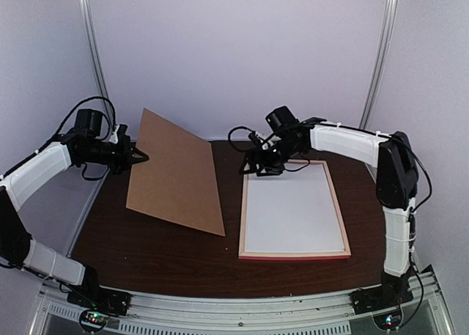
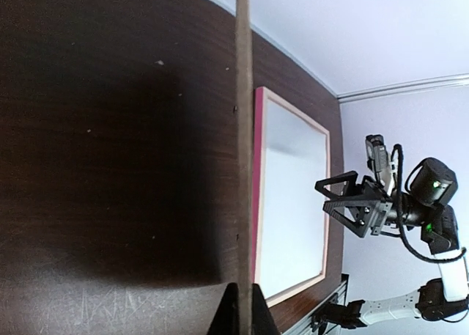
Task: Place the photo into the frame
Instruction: Pick up the backboard from the center of the board, then move the frame body to the center of the board.
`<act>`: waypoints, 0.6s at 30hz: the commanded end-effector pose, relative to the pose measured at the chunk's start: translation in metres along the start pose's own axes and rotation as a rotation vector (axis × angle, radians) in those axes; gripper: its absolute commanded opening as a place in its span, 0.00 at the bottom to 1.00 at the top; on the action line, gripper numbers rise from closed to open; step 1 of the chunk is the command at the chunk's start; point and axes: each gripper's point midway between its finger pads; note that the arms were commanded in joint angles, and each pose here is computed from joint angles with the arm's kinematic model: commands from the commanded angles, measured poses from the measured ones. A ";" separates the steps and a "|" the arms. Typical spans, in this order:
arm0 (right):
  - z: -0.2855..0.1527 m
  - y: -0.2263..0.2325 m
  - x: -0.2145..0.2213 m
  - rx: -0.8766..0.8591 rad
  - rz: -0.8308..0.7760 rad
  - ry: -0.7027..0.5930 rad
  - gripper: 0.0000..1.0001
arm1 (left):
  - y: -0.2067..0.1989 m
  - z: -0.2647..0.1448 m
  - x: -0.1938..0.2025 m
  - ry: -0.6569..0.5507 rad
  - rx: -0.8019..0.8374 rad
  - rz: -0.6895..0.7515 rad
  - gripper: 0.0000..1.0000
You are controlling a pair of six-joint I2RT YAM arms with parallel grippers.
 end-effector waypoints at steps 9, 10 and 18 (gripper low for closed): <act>-0.131 -0.195 0.016 0.498 0.209 -0.134 0.76 | -0.101 -0.033 -0.059 -0.206 0.312 0.193 0.00; -0.137 -0.206 0.020 0.515 0.228 -0.133 0.76 | -0.103 -0.031 -0.059 -0.205 0.318 0.198 0.00; -0.147 -0.266 0.056 0.582 0.326 -0.059 0.71 | -0.112 -0.011 -0.057 -0.165 0.347 0.209 0.00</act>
Point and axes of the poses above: each gripper's point midway between its finger pads, its own z axis out along the fingers, its own y axis along the line the jaws close on, x = y × z, and after that the axes turned 11 degrees about z, right-handed
